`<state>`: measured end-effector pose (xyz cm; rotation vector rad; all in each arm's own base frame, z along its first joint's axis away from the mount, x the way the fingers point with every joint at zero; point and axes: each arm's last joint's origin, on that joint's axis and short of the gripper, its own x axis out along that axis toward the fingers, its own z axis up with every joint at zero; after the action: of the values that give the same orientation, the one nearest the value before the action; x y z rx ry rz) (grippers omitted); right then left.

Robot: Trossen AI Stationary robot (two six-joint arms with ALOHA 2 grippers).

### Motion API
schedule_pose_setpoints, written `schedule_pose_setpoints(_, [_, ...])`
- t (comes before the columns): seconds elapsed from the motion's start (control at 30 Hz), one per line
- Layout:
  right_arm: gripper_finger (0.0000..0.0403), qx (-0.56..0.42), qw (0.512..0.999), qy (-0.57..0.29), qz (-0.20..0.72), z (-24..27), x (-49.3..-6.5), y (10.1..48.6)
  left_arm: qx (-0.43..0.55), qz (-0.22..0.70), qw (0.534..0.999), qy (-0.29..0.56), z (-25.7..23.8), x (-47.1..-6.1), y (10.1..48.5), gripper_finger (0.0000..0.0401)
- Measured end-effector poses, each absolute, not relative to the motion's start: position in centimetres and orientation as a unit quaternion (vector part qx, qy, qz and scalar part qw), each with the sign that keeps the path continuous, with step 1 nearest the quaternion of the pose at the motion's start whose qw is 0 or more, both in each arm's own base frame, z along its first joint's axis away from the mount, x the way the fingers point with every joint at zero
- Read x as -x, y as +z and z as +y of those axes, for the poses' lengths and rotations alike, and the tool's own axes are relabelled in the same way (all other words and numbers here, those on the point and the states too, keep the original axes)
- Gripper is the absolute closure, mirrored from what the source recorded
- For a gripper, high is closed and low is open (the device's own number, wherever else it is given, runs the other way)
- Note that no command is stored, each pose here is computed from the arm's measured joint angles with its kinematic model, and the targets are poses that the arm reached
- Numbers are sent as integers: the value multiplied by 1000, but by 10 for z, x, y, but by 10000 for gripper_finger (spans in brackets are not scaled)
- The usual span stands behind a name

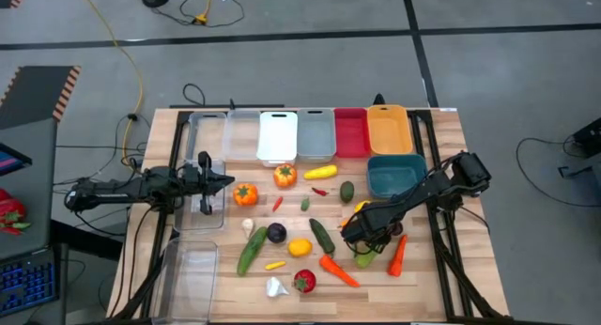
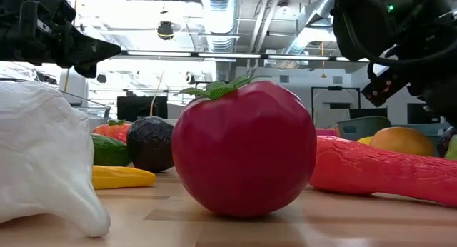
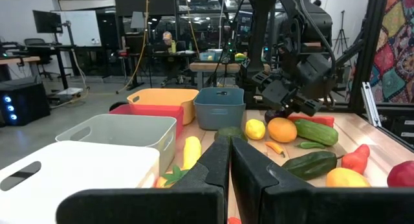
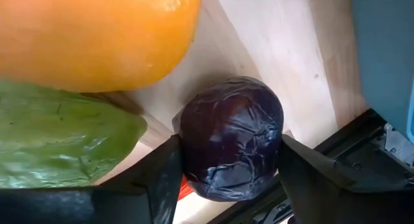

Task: Sort produce into baskets
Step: Put the right plum into the blue bin

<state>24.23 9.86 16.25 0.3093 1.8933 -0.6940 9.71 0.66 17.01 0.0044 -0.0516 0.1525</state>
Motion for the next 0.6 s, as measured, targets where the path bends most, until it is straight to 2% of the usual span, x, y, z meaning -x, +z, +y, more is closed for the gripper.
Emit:
schedule_pose_setpoints(0.4, [166,-73,498,-272,820,93,-249,198,-2,-26,997,76,7,-97,170,399])
schedule_pose_setpoints(0.6, [166,-58,535,-251,804,81,-258,217,-2,-26,997,76,7,-97,170,399])
